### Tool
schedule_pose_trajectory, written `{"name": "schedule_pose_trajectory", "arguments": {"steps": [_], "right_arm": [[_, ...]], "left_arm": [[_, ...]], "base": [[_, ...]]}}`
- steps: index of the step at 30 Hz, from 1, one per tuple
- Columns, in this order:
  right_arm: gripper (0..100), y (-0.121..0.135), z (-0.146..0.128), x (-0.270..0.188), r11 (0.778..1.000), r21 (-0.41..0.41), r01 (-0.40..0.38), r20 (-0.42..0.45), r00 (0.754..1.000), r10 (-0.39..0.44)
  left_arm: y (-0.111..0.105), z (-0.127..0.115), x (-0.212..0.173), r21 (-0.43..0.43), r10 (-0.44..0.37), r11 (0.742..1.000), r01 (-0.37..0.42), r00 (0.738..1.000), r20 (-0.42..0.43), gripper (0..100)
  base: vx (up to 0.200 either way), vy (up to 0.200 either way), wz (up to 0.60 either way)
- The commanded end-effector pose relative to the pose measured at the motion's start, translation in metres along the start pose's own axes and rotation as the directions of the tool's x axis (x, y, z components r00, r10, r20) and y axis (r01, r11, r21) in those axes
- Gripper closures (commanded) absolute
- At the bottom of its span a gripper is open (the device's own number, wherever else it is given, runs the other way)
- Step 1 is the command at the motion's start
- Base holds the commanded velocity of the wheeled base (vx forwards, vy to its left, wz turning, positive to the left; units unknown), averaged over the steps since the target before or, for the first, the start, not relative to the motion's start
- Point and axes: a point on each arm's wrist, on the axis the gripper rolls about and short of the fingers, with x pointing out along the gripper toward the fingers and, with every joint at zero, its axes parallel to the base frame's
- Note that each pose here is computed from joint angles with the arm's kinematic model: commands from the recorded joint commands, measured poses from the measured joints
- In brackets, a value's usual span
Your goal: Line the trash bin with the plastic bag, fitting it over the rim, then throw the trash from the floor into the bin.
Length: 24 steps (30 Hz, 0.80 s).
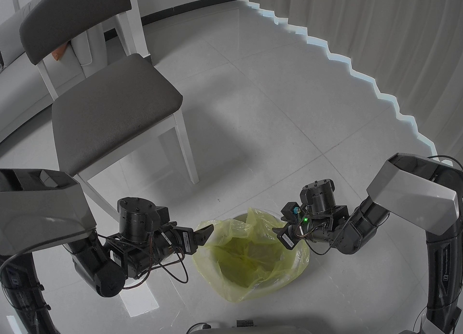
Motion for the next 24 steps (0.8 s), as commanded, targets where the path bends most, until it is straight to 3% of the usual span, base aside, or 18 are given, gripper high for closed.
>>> {"name": "schedule_pose_trajectory", "arguments": {"steps": [1,8,18,24], "right_arm": [[100,0.0,-0.002,0.0,1.0,0.002,0.0,-0.007,1.0,0.0],[100,-0.005,0.008,-0.007,1.0,0.0,0.014,0.024,1.0,-0.014],[100,-0.031,0.054,-0.045,0.997,0.016,0.073,0.128,0.989,-0.075],[100,-0.035,0.061,-0.053,0.996,0.02,0.085,0.146,0.985,-0.087]], "left_arm": [[-0.001,0.0,-0.001,0.0,-0.002,1.0,0.002,1.0,-0.002,0],[0.0,-0.001,-0.002,-0.001,-0.001,1.0,0.001,1.0,0.002,0],[0.001,-0.001,-0.004,-0.003,-0.003,1.0,0.003,1.0,0.016,0],[0.001,0.0,-0.007,-0.005,0.004,1.0,-0.004,1.0,0.021,0]], "base": [[0.0,0.0,0.0],[0.0,0.0,0.0],[0.0,0.0,0.0],[0.0,0.0,0.0]]}}
